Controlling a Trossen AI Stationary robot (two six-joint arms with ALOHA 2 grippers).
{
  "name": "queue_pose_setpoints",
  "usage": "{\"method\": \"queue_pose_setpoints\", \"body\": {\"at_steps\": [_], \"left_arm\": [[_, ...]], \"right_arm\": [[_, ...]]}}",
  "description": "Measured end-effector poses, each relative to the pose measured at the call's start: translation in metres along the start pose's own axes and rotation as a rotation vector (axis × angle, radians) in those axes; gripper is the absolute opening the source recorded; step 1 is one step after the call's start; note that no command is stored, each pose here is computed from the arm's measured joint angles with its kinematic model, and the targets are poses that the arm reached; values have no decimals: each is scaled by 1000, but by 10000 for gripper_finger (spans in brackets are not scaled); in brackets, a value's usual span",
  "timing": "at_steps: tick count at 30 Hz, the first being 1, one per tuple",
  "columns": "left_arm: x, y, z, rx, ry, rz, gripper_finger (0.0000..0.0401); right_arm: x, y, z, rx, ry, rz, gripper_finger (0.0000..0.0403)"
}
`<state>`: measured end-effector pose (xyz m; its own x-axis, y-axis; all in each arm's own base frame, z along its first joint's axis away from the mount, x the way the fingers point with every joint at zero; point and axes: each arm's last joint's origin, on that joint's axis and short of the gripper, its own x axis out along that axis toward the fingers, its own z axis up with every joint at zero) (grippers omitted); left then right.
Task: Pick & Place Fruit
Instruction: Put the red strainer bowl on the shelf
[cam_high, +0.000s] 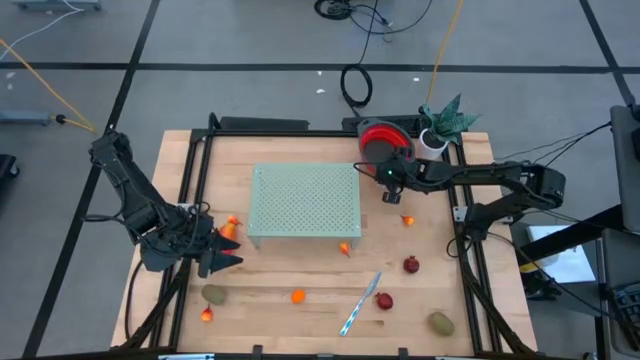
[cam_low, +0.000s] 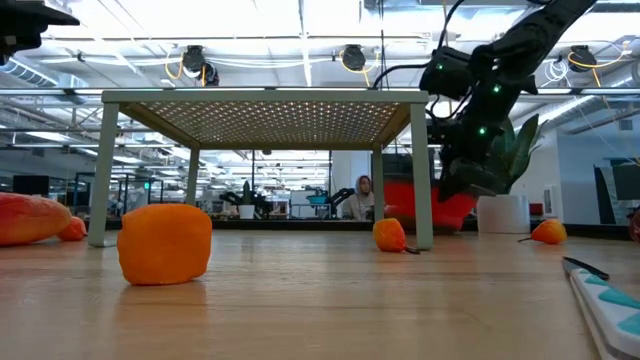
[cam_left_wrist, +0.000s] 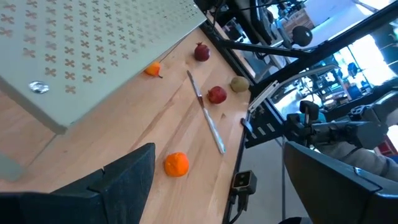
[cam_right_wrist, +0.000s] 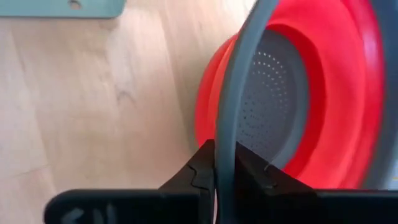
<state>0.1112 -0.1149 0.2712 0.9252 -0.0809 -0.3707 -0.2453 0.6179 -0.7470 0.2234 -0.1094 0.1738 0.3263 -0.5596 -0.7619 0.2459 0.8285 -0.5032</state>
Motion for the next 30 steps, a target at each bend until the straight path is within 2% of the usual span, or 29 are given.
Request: {"method": "queue_pose_setpoints", "body": {"at_steps": [6,17,25,30], "left_arm": [[0,-3,2,45,-48,-10,351],[7,-2,12,-6,-117,14,351],[13,1,20,-34,-166,42,351],[14,-1,24,-57,-189,29,351]], "right_arm": [[-21,-13,6,39,-58,-84,14],[-95,-38,32,125,-378,-151,13],[-147,-37,49,168,-759,-77,13],[-169,-30,53,180,-903,-52,13]]}}
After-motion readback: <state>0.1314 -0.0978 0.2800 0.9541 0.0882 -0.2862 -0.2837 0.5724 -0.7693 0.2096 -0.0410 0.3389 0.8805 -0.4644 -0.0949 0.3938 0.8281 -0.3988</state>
